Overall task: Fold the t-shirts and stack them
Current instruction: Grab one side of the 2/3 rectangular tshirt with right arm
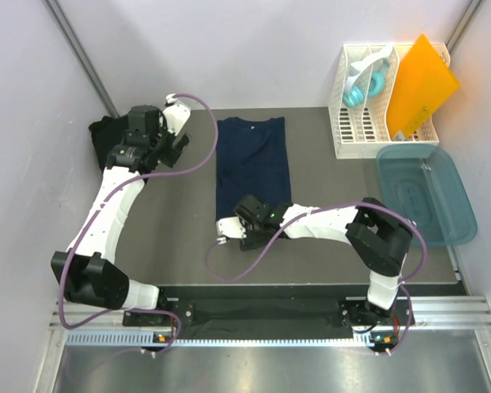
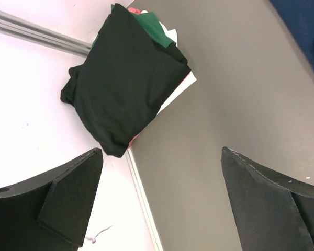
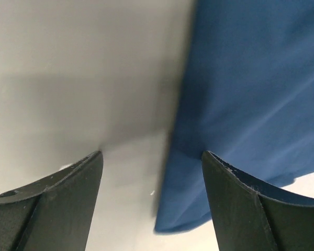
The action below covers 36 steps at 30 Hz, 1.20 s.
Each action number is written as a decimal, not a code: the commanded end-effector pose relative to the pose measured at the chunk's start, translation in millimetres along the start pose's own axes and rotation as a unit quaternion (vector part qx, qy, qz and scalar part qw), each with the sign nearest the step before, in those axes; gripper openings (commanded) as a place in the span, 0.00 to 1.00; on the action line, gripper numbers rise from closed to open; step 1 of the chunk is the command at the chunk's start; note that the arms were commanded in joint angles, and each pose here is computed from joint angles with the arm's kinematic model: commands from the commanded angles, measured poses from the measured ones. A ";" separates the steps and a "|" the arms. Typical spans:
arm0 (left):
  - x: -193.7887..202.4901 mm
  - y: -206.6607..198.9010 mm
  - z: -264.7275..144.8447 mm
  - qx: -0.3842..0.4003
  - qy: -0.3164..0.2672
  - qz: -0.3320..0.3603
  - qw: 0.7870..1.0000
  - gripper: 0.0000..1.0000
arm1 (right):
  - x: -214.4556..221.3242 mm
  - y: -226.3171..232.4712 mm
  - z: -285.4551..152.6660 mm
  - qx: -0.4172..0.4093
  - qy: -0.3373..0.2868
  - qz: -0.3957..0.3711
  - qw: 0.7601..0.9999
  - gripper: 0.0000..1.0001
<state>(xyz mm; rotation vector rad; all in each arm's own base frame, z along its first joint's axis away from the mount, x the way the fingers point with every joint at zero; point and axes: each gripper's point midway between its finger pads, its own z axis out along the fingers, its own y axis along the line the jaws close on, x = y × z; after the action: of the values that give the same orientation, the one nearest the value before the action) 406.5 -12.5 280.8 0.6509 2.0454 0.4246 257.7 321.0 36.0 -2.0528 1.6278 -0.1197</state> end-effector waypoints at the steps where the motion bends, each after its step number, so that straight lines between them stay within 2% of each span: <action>1: -4.4 17.1 -15.9 -0.030 -0.013 0.007 0.999 0.99 | -12.7 -35.4 6.4 0.057 -0.026 0.006 0.998 0.76; 7: -5.1 21.6 -16.1 -0.037 -0.014 0.011 0.999 0.99 | 1.6 -38.5 25.4 0.062 -0.014 0.010 0.998 0.75; 10: -5.4 23.2 -14.9 -0.040 -0.016 0.014 0.999 0.99 | 5.3 -42.8 33.7 0.062 -0.009 0.009 0.998 0.68; 11: -6.2 24.2 -14.9 -0.042 -0.017 0.016 0.999 0.99 | 4.4 -46.4 34.7 0.065 -0.009 0.008 0.998 0.60; 13: -7.4 25.9 -13.7 -0.045 -0.019 0.017 0.999 0.99 | 8.0 -46.9 40.6 0.060 -0.004 0.012 0.998 0.51; 16: -7.7 26.7 -13.2 -0.045 -0.020 0.017 0.999 0.99 | 7.8 -47.3 40.7 0.052 -0.002 0.016 0.999 0.45; 18: -8.4 28.4 -14.2 -0.047 -0.022 0.019 0.998 0.99 | 4.9 -45.1 36.0 0.040 -0.008 0.019 0.999 0.33; 19: -8.4 28.2 -13.9 -0.047 -0.022 0.022 0.998 0.99 | 4.7 -42.4 28.8 0.031 -0.008 0.020 0.999 0.28; 20: -8.1 29.0 -14.2 -0.048 -0.022 0.024 0.998 0.99 | -1.7 -41.6 22.7 0.022 -0.017 0.027 0.999 0.18; 23: -7.7 30.3 -14.1 -0.049 -0.024 0.032 0.998 0.99 | -12.1 -34.8 -6.2 -0.014 -0.035 0.040 0.998 0.06; 28: -13.9 32.7 -14.1 -0.047 -0.033 0.041 0.997 0.99 | -25.4 -14.2 -63.7 -0.051 -0.072 0.030 0.996 0.00; 34: -21.4 35.5 -13.6 -0.043 -0.035 0.040 0.998 0.99 | -45.3 31.0 -124.3 -0.137 -0.117 -0.011 0.983 0.00; 36: -21.5 34.6 -16.6 -0.039 -0.035 0.041 0.998 0.99 | -63.3 34.1 -148.6 -0.156 -0.156 -0.015 0.975 0.01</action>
<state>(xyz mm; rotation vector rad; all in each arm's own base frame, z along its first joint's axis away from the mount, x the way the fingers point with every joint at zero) 406.4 2.3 288.4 0.7250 2.0164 0.5171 207.5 319.4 119.3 -2.1257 1.5677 0.1873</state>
